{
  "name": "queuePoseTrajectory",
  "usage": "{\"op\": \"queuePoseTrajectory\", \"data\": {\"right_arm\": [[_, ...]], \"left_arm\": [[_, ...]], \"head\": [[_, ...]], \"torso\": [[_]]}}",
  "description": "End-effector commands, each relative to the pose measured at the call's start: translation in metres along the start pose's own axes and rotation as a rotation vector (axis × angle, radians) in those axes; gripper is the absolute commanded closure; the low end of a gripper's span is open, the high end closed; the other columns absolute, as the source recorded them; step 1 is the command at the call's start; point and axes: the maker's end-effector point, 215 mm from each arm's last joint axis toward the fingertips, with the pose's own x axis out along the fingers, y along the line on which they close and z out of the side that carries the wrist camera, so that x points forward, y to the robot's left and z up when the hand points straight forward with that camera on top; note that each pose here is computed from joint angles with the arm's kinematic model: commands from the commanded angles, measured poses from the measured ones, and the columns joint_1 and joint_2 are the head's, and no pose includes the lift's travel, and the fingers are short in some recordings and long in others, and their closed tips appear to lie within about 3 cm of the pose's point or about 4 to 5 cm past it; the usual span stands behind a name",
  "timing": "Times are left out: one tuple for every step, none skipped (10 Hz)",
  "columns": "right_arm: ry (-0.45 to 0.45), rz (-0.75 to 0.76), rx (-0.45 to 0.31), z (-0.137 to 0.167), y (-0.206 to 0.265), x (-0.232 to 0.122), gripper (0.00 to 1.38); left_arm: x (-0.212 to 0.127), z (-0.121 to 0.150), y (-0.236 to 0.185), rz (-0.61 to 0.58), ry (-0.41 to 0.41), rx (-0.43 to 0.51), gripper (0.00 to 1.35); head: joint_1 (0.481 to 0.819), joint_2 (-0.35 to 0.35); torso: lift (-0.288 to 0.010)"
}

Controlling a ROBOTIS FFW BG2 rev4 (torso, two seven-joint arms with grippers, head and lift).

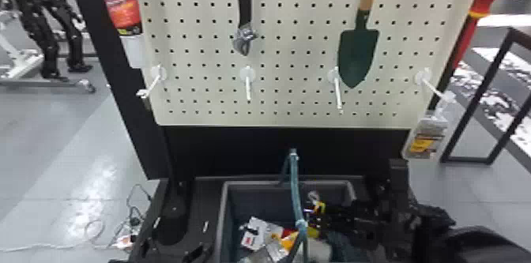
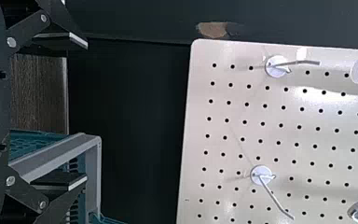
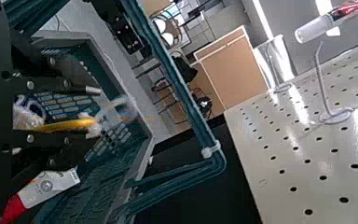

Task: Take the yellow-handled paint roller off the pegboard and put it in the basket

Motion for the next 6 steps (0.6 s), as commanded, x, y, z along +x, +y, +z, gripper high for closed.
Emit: {"op": "queuePoseTrajectory", "data": {"right_arm": [[-0.005, -0.009, -0.01, 0.0012, -0.0042, -0.002, 0.05], [-0.01, -0.008, -0.01, 0.0029, -0.0043, -0.0024, 0.09], [-0.012, -0.008, -0.007, 0.0021, -0.0039, -0.002, 0.17], [-0.016, -0.007, -0.004, 0.0017, -0.0035, -0.0016, 0.21], [-0.02, -0.007, -0.005, 0.0032, -0.0038, -0.0016, 0.22], [-0.02, -0.007, -0.008, 0.0039, -0.0038, -0.0021, 0.22]], "left_arm": [[0.0001, 0.0013, 0.0, 0.003, -0.005, -0.004, 0.29], [0.0001, 0.0013, 0.0002, 0.004, -0.005, -0.005, 0.29], [0.0007, 0.002, 0.0002, 0.003, -0.006, -0.005, 0.29], [0.0007, 0.002, 0.0002, 0.003, -0.006, -0.005, 0.29], [0.0007, 0.002, 0.0002, 0.003, -0.006, -0.005, 0.29], [0.0013, 0.0027, 0.0002, 0.003, -0.008, -0.005, 0.29]], "head": [[0.549, 0.0], [0.549, 0.0], [0.549, 0.0], [0.549, 0.0], [0.549, 0.0], [0.549, 0.0]], "torso": [[-0.1], [-0.1], [-0.1], [-0.1], [-0.1], [-0.1]]}}
